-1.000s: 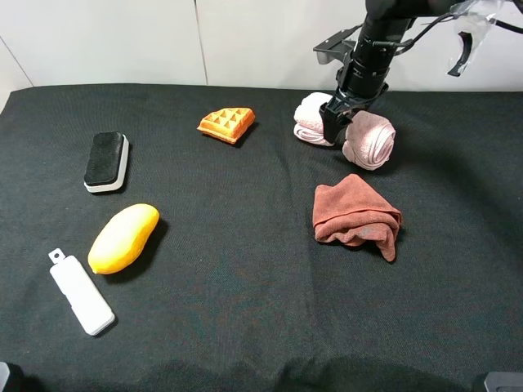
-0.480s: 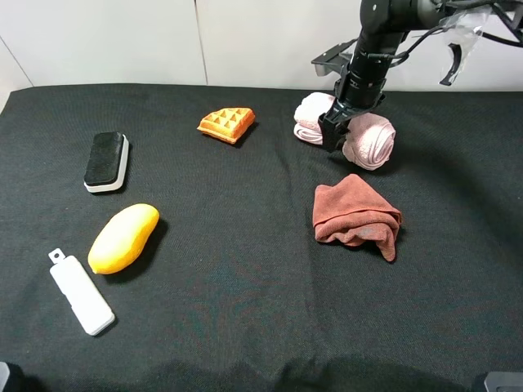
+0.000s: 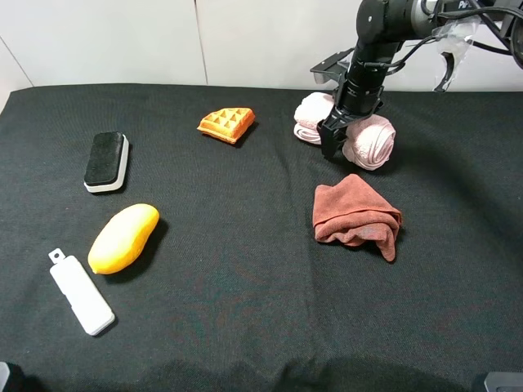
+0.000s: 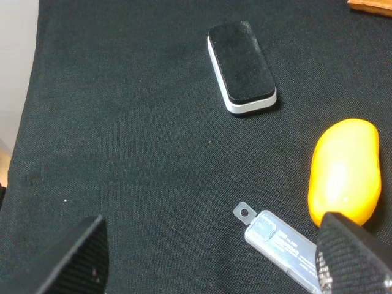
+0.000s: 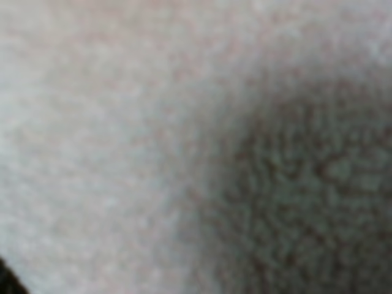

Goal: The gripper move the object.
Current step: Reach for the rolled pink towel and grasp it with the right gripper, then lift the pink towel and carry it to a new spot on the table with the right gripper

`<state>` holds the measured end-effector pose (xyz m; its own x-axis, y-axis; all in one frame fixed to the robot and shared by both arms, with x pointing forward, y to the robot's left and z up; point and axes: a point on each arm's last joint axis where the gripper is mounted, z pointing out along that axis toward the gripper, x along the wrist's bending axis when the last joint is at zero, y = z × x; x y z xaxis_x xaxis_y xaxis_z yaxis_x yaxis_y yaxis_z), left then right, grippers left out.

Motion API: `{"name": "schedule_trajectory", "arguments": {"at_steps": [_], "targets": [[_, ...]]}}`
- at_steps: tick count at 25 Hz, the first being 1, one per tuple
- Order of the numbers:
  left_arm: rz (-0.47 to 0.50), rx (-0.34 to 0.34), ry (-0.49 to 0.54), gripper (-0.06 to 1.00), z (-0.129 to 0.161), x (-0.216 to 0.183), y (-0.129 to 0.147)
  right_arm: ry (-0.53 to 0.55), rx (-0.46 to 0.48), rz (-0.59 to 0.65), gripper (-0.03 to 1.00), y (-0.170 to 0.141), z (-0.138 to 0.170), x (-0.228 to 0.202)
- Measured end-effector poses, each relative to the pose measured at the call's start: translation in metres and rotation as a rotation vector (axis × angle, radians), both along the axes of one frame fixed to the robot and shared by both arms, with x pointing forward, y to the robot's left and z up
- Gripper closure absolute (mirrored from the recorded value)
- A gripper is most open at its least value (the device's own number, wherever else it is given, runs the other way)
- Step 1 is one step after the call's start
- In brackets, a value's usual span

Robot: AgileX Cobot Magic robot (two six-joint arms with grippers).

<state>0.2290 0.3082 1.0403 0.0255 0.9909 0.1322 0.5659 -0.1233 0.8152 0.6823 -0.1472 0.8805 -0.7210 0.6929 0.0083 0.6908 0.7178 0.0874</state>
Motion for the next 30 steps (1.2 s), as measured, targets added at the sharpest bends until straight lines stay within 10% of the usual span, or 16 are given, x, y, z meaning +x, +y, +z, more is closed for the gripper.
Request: {"name": "schedule_trajectory", "arguments": {"at_steps": [9,17,30], "targets": [[0.000,0.000,0.000,0.21,0.0000,0.0000,0.0000,0.001,-0.005,0.000,0.29,-0.0004,-0.0011,0.0001],[0.000,0.000,0.000,0.21,0.0000,0.0000,0.0000,0.004,-0.004,-0.001,0.62,-0.0002,-0.0031,0.0000],[0.000,0.000,0.000,0.21,0.0000,0.0000,0.0000,0.058,0.006,-0.021,0.62,0.0003,0.0027,-0.0055]]}}
